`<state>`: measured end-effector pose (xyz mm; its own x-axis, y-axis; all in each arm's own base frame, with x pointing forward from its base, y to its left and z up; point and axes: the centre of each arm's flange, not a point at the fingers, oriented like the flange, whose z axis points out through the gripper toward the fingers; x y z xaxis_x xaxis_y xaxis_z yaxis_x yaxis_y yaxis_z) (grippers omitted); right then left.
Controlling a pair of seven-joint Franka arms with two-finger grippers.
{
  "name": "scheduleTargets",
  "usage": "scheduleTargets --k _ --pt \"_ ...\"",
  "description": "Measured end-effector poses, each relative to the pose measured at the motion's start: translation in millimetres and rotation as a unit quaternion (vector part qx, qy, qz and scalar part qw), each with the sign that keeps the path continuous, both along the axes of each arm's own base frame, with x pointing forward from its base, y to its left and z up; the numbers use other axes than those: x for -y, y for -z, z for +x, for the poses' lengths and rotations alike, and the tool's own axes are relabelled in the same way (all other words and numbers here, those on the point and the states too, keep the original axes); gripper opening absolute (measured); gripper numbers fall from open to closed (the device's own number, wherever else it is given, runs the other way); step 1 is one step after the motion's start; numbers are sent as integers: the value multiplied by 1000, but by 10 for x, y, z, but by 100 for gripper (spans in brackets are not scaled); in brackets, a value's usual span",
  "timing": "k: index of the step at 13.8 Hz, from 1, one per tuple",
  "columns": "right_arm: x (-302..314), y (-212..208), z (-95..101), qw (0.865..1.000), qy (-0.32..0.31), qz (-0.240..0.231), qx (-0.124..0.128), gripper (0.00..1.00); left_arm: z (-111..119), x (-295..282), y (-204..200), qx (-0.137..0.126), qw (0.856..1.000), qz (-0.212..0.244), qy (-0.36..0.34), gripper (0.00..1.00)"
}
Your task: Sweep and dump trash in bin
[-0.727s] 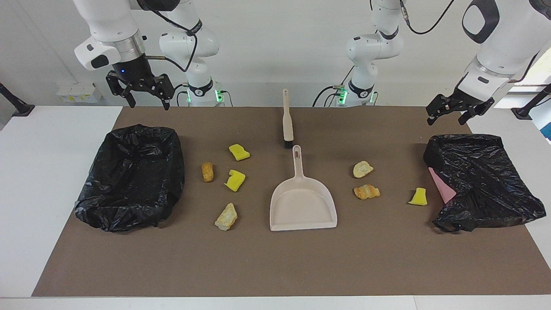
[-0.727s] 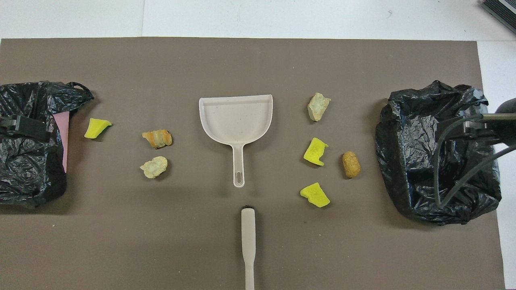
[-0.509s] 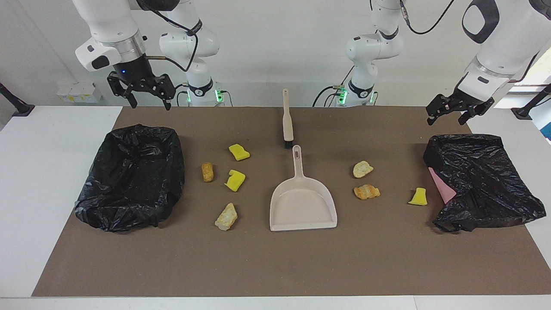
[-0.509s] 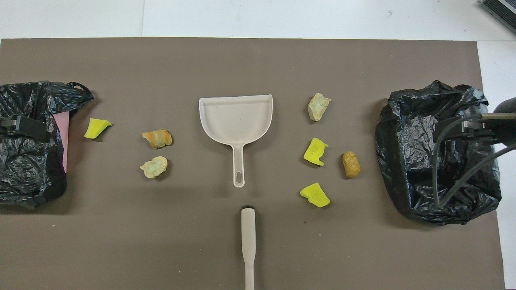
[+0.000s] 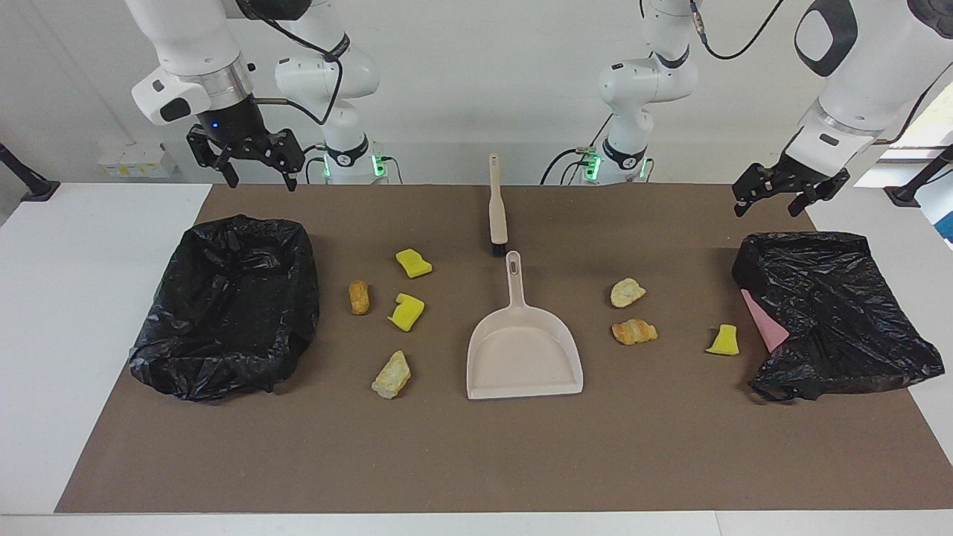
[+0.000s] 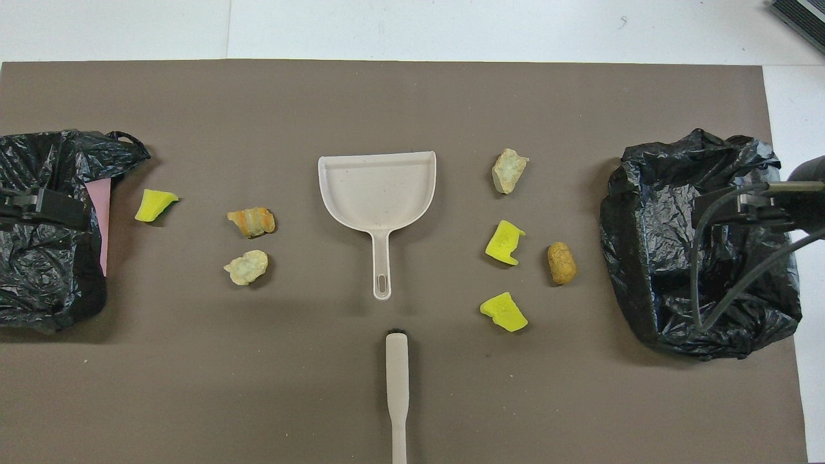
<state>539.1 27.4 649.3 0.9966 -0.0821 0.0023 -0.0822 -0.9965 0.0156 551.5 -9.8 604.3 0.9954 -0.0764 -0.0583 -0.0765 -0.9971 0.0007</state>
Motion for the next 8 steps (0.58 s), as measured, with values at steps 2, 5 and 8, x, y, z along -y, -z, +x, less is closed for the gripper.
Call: scheduleTargets --k 2,5,8 --pt "4 0 0 1000 0 0 0 100 -84 167 51 -8 1000 -7 12 100" --pt "34 0 2 1000 3 0 0 100 -269 593 131 -20 999 -10 26 100" --pt "38 0 2 1000 4 0 0 100 -513 1203 231 -29 999 -5 34 100"
